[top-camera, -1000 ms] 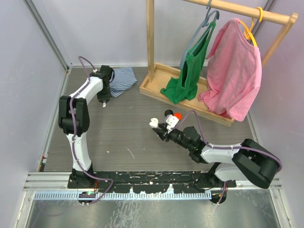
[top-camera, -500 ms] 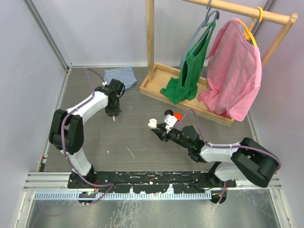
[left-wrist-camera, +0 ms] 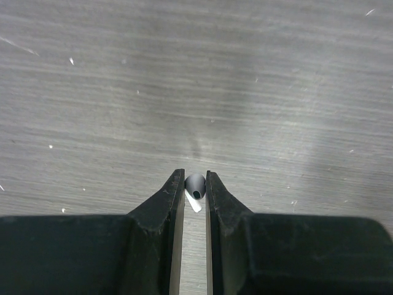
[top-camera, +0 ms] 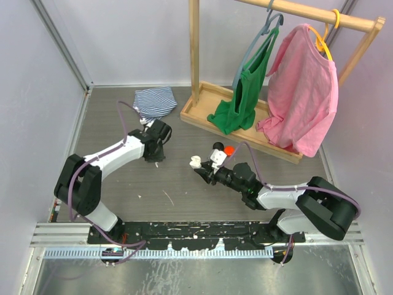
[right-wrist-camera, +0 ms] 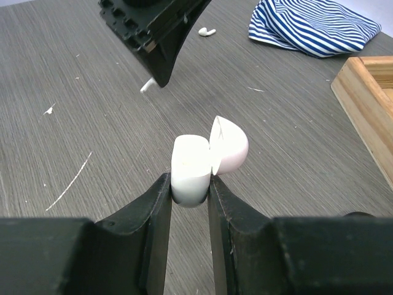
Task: Insert the wireless bluetooth earbuds into the charging case
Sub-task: Place the earbud at the center of the board, then move the earbud to the center of the board.
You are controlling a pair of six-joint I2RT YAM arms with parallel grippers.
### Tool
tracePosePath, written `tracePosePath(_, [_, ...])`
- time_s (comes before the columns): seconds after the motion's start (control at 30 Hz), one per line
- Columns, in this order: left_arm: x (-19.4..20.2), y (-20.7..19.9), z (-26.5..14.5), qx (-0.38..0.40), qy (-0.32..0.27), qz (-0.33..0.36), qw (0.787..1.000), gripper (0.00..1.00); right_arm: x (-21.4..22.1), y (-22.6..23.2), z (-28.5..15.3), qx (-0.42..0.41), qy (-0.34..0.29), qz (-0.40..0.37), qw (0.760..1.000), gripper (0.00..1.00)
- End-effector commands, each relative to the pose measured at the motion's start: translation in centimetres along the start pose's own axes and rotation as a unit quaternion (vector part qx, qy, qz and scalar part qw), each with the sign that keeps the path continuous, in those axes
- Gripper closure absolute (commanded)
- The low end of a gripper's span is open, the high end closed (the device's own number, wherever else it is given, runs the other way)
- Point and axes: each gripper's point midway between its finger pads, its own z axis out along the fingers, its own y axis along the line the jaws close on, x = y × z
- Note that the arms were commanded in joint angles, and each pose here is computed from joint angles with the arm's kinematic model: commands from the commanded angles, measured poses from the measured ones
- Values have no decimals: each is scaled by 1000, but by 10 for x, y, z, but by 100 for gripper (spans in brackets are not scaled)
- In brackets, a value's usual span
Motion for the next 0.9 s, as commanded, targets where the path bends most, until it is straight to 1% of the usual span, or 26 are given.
tracePosePath(0.0, [10,-4,7,1,-12,-65,998,86,-30,1,11,-5,-42,-5,999,99])
tracePosePath(0.1, [18,-1,12,-12,-11,-85,996,83,-28,1,12,-5,-38,-5,999,99])
tracePosePath(0.3, [27,-1,21,-24,-9,-95,995,77,-26,3,14,-11,-32,-7,999,99])
tracePosePath(0.43, [36,-6,29,-20,4,-98,995,67,-25,4,15,-14,-28,-8,999,99])
tracePosePath(0.5, [41,-6,32,-24,12,-98,995,65,-24,5,15,-14,-28,-8,999,99])
tracePosePath(0.6, [40,-10,29,-12,14,-98,995,64,-24,5,15,-15,-26,-10,999,99])
tracePosePath(0.87, [19,-21,-3,62,-20,-94,993,59,-24,7,16,-19,-25,-12,999,99])
